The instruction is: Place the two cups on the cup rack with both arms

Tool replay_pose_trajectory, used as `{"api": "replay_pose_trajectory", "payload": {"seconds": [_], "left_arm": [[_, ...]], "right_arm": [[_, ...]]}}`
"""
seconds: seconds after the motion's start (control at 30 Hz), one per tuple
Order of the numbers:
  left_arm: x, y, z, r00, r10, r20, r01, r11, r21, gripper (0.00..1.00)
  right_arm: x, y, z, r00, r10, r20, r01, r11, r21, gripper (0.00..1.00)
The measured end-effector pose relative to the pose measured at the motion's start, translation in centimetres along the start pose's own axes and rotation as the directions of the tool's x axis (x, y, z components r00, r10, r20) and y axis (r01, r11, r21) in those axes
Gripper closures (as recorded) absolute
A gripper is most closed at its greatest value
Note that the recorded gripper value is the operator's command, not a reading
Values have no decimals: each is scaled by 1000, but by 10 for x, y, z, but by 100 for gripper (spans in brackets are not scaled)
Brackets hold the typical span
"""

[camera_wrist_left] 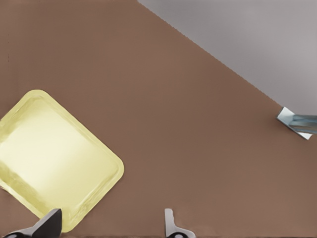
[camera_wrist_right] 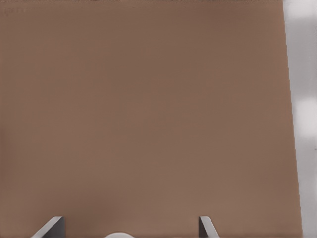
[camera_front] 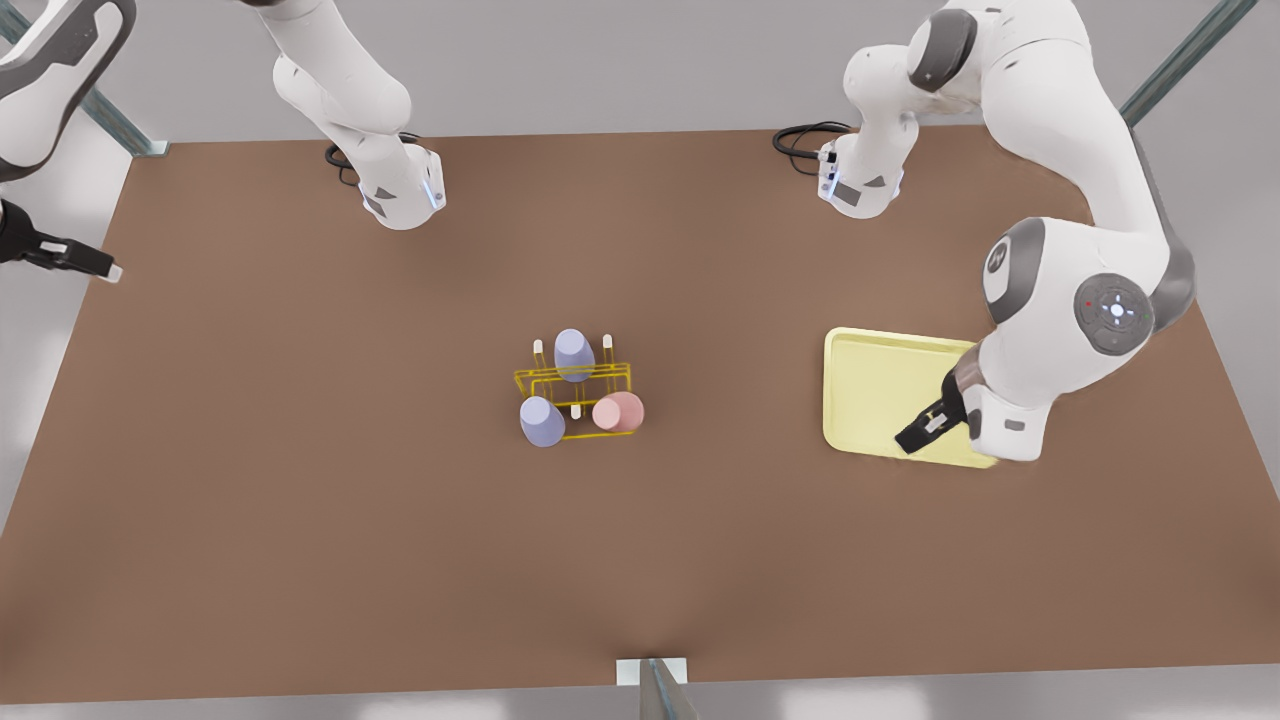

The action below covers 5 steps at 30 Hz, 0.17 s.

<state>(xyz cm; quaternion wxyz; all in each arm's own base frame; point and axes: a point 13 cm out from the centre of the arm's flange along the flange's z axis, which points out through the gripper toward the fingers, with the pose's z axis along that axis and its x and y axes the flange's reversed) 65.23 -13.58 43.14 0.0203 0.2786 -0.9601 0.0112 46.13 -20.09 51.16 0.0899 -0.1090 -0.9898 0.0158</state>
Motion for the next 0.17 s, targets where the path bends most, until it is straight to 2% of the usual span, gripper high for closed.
{"api": "replay_pose_trajectory", "payload": {"seconds": [0.07, 0.17], "left_arm": [[23, 36, -3, 996, 86, -25, -88, 993, -84, 0], [34, 57, 2, 979, 190, -79, -200, 970, -139, 0]], "right_arm": [[1, 3, -2, 1000, -5, 4, 5, 1000, 2, 0], [-2, 21, -4, 999, -42, 6, 42, 999, 11, 0]]}}
